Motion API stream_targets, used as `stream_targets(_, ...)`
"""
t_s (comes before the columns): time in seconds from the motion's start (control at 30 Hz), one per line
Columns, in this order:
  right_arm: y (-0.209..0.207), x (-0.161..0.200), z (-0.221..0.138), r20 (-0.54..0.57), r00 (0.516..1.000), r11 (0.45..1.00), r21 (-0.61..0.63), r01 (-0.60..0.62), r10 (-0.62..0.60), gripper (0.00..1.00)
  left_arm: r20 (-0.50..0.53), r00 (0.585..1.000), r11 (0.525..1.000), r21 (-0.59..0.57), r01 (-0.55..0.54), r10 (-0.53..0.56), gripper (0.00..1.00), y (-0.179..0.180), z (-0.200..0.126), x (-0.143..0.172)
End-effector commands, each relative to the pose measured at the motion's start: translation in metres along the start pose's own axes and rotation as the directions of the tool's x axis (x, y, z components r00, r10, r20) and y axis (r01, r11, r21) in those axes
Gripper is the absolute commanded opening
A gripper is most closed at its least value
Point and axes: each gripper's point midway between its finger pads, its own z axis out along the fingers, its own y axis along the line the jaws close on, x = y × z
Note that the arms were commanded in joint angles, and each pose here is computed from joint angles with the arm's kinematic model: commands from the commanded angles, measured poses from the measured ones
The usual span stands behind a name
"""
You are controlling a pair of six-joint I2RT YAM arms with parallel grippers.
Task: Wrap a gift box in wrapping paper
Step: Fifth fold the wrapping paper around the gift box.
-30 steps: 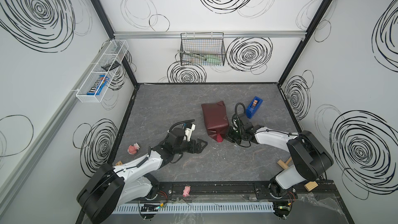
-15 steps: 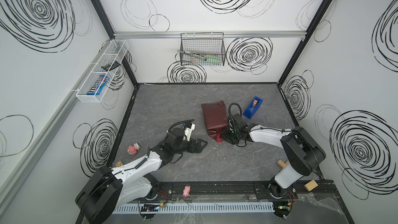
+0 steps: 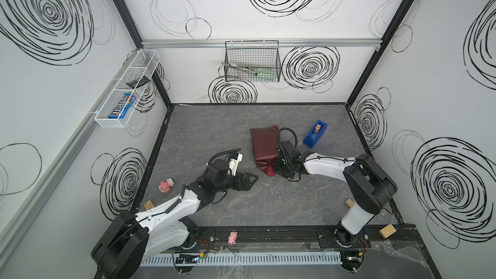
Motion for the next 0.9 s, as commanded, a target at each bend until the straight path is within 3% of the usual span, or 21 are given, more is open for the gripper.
stream_targets(0.0, -0.033, 0.023, 0.012, -0.057, 0.998, 0.99, 0.139, -0.024, 0.032, 0.18, 0.024, 1.0, 1.0, -0.001, -0.019, 0.019, 0.96, 0.001, -0.003, -0.002)
stream_targets(0.23, -0.035, 0.028, 0.011, -0.042, 0.998, 0.988, 0.146, -0.044, 0.05, 0.07, 0.024, 1.0, 1.0, -0.009, -0.016, 0.016, 0.96, 0.003, -0.004, -0.001)
stream_targets(0.4, -0.019, 0.02, 0.002, -0.007, 0.999, 0.997, 0.068, -0.037, 0.037, 0.0, 0.012, 1.0, 1.0, -0.013, -0.015, 0.015, 0.96, 0.004, -0.002, 0.002)
stream_targets(0.77, 0.012, 0.016, -0.018, 0.009, 0.999, 0.994, -0.103, -0.037, 0.038, 0.0, -0.032, 0.999, 1.0, 0.012, -0.008, 0.008, 1.0, 0.004, 0.008, 0.011)
stream_targets(0.87, 0.017, 0.016, -0.022, 0.007, 0.999, 0.99, -0.135, -0.044, 0.045, 0.0, -0.043, 0.999, 0.999, 0.036, 0.023, -0.022, 0.96, 0.004, 0.011, 0.016)
